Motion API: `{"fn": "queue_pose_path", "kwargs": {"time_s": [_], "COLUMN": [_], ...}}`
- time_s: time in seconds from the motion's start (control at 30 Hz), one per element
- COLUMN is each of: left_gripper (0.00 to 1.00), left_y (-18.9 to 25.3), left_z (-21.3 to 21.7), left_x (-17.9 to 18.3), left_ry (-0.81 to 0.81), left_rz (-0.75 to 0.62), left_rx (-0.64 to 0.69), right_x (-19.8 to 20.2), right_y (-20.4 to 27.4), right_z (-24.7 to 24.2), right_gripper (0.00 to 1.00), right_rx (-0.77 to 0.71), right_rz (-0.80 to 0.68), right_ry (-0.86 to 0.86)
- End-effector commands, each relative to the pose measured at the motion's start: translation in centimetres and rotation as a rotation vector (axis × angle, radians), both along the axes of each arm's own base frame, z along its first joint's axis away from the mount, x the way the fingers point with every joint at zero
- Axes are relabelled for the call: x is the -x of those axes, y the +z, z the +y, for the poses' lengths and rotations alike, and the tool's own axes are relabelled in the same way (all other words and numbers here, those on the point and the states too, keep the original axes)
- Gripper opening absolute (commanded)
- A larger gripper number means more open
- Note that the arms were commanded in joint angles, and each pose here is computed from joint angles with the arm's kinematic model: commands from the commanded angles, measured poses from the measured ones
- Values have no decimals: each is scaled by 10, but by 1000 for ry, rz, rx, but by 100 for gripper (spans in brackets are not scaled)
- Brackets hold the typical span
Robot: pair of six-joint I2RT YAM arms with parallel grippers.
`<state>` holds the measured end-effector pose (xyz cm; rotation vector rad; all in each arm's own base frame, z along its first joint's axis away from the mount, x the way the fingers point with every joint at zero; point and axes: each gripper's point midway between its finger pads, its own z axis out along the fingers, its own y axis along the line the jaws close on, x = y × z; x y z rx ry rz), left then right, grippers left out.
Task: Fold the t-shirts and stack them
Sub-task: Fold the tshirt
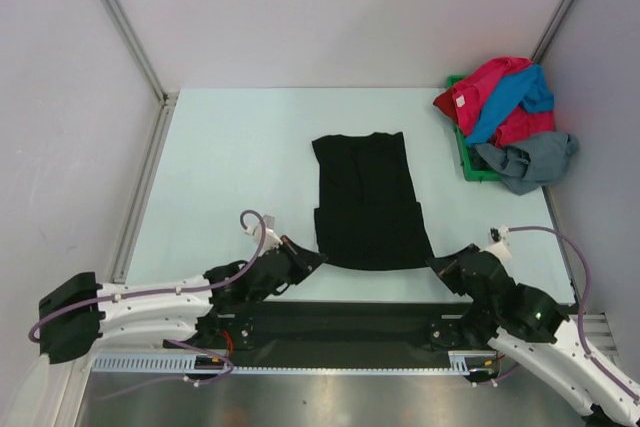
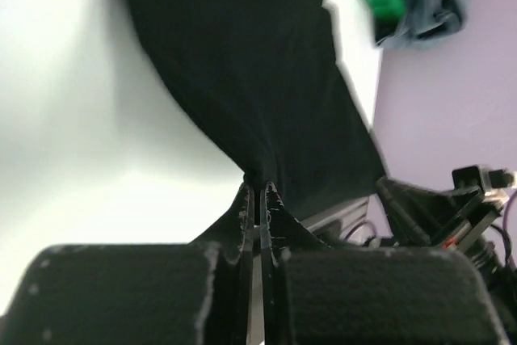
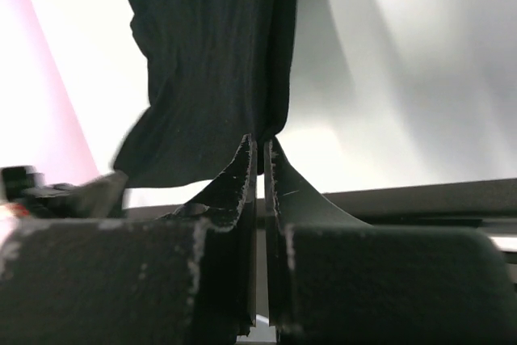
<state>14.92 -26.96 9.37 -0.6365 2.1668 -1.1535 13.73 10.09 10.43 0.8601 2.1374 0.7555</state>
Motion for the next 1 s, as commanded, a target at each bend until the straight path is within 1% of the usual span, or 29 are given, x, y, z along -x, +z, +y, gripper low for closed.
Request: {"fn": "queue_pose_path", "kwargs": {"time_s": [0.0,0.03,0.07,0.1,0.13,0.17,0.2,0.23,0.27,0.3,0.33,0.37,0.4,0.43,0.47,0.5,0.53,0.57,0.6,0.63,0.67,0.73,0.8,0.87,0.9,0.97], "left_gripper": [0,0,0,0,0,0,0,0,0,0,0,0,0,0,0,0,0,0,0,0,0,0,0,0,0,0], "left_y": [58,64,76,82,84,103,98,103,120,113,115,129,131,116,128,131,115,126,127,127,125,125,120,124,114,120], "left_z": [-7,1,-7,-7,2,0,-5,3,1,-6,2,-1,1,0,-5,-5,-5,-6,-8,-3,-7,-6,-12,-11,-13,-15], "left_x": [-31,-48,-52,-61,-79,-91,-97,-115,-128,-136,-154,-169,-181,-196,-208,-218,-232,-243,-252,-262,-274,-290,-306,-321,-328,-339], "left_ry": [18,38,-6,-7,21,20,-9,10,12,-25,-7,-6,2,-27,-39,-43,-54,-52,-51,-40,-51,-49,-63,-58,-58,-56], "left_rz": [-133,-159,-162,-173,-188,-211,-196,-212,-235,-214,-220,-238,-250,-207,-223,-226,-185,-200,-206,-202,-195,-192,-179,-192,-177,-195], "left_rx": [-44,-70,-46,-46,-75,-59,-75,-92,-75,-78,-90,-76,-84,-85,-62,-50,-50,-30,-12,-5,4,21,44,63,68,83], "right_x": [-24,-30,-39,-49,-60,-76,-88,-104,-128,-142,-160,-179,-193,-205,-226,-238,-247,-258,-270,-277,-287,-303,-316,-330,-334,-345], "right_y": [41,60,70,67,85,94,100,91,102,102,88,106,106,110,107,111,109,100,112,113,105,115,104,106,105,99], "right_z": [1,4,9,16,22,22,23,26,20,21,20,27,21,21,26,24,24,29,30,30,31,28,28,25,24,21], "right_gripper": [0,0,0,0,0,0,0,0,0,0,0,0,0,0,0,0,0,0,0,0,0,0,0,0,0,0], "right_rx": [100,130,150,209,211,220,211,218,131,97,88,55,66,75,78,82,83,72,67,68,69,65,53,45,39,24], "right_rz": [-104,-140,-158,-130,-153,-177,-182,-141,-164,-159,-120,-172,-166,-171,-154,-160,-151,-128,-153,-155,-139,-162,-140,-148,-147,-146], "right_ry": [-4,22,25,41,46,44,43,51,36,42,41,80,66,70,92,94,101,123,129,133,139,130,140,141,141,138]}}
